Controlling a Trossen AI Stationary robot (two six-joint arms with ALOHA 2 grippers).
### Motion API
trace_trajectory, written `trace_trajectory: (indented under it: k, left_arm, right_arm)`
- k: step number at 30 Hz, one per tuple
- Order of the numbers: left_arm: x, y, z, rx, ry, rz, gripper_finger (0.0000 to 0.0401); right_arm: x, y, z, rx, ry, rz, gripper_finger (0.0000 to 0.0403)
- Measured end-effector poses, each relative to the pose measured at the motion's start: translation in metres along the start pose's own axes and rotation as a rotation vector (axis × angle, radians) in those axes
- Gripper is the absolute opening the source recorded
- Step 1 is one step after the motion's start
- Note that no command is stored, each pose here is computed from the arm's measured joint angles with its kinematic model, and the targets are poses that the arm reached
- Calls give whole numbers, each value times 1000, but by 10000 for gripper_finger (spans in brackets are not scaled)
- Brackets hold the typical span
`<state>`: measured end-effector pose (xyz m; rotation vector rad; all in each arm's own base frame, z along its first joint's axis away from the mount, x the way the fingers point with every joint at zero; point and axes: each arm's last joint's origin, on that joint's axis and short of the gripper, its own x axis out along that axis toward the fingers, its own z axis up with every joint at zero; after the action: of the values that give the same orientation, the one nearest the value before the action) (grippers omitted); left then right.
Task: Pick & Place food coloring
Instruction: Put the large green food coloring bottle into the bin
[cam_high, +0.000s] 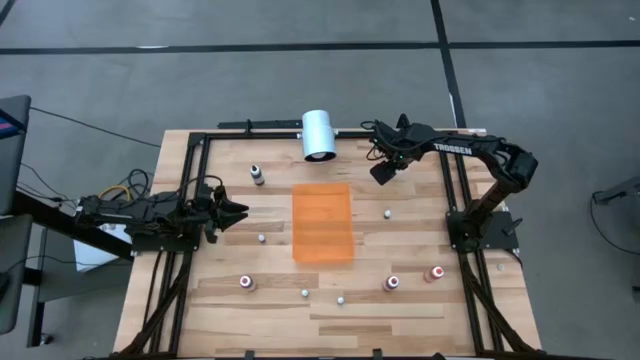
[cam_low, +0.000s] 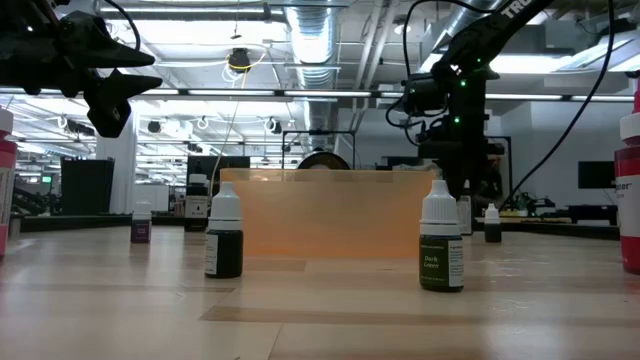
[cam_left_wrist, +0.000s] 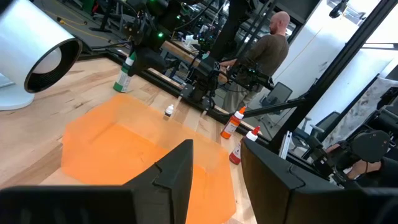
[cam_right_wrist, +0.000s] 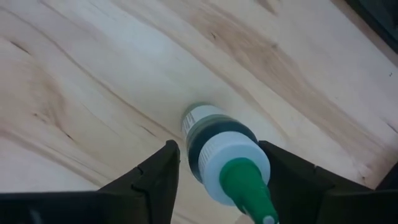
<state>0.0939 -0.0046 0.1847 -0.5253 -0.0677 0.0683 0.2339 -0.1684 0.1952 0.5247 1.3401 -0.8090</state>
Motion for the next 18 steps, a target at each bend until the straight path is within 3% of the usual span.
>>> trace_trajectory:
  k: [8, 18]
  left_arm:
    - [0, 0, 0, 0, 0, 0, 126]
    - [0, -1, 0, 0, 11, -19, 126]
  right_arm:
    - [0, 0, 2, 5, -23, 5, 209]
    - [0, 0, 2, 5, -17, 2, 161]
